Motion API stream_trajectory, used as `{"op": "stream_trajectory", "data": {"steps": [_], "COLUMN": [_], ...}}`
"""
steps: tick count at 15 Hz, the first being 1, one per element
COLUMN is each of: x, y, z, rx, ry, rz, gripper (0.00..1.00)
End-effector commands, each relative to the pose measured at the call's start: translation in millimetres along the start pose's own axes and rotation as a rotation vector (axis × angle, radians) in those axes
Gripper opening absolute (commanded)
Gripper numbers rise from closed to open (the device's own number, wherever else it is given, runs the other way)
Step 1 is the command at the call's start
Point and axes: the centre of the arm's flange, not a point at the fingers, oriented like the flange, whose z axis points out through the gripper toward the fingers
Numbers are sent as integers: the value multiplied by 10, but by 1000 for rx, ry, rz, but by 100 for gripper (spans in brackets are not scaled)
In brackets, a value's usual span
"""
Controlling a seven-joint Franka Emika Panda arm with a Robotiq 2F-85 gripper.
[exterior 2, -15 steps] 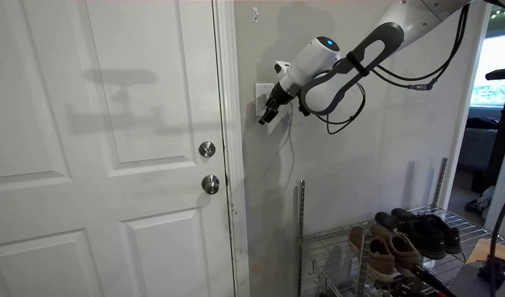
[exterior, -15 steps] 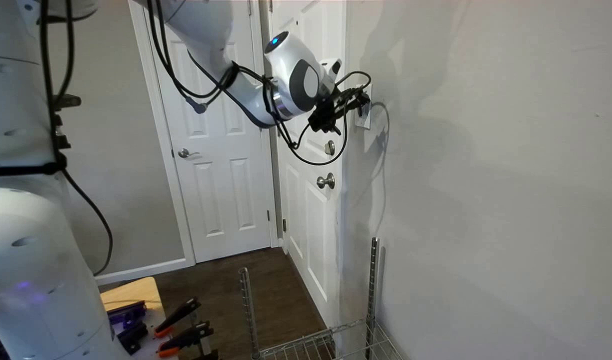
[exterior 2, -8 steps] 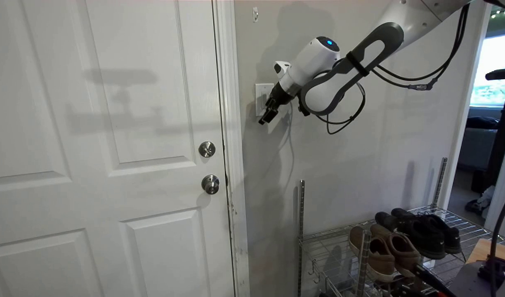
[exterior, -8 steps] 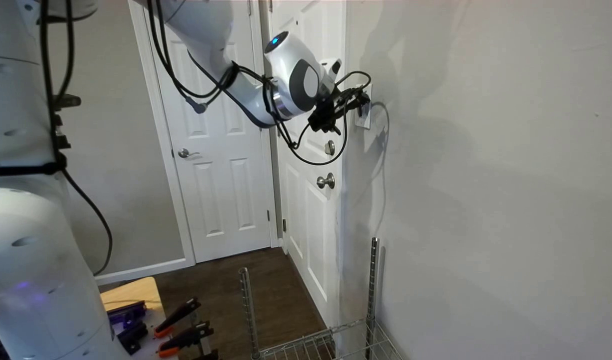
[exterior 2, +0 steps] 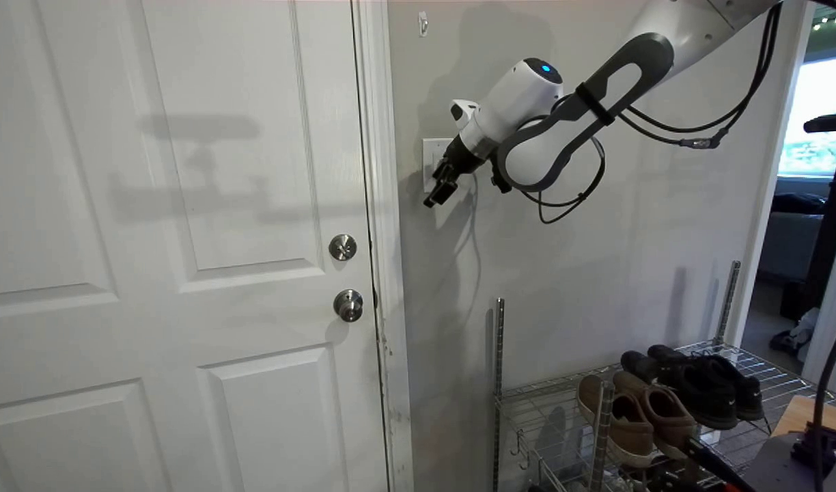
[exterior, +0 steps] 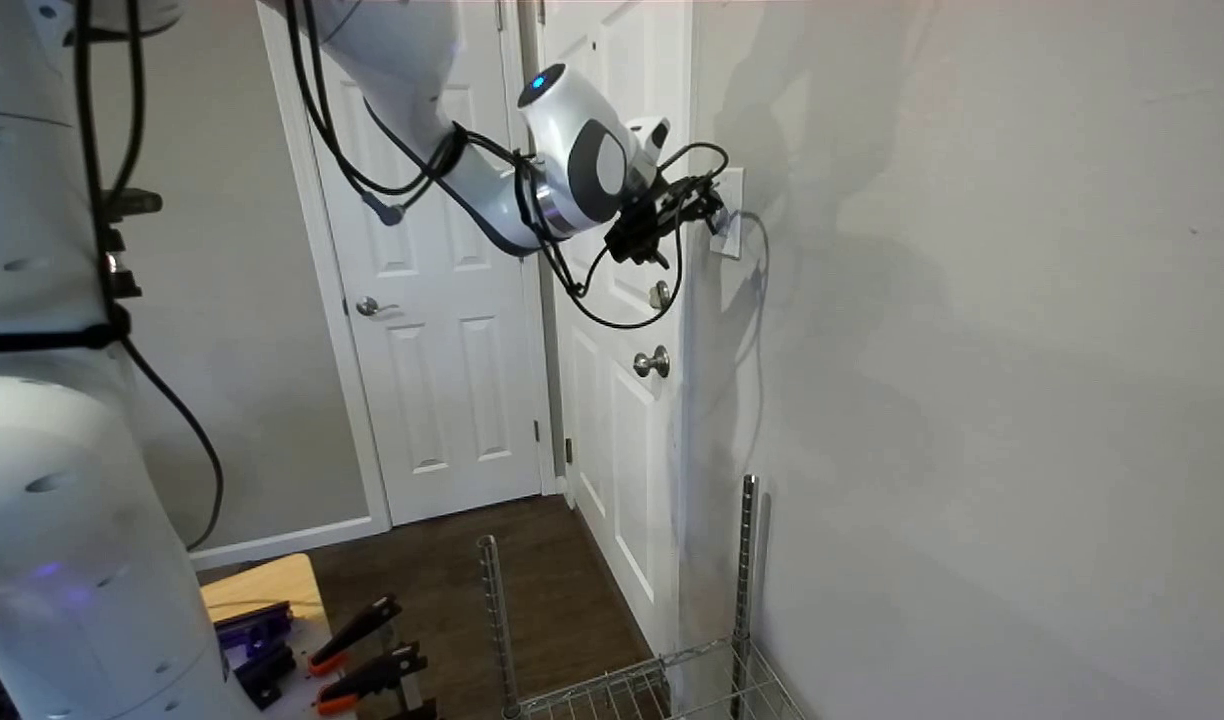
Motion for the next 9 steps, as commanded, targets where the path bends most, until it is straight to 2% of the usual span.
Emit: {"op": "stream_trajectory", "data": {"steps": [1,9], "x": [5,-1], "y": [-10,-17], "z": [-5,-22], "rx": [1,-1], "ry": [0,3], "rz": [-1,3], "gripper": [100,100]}}
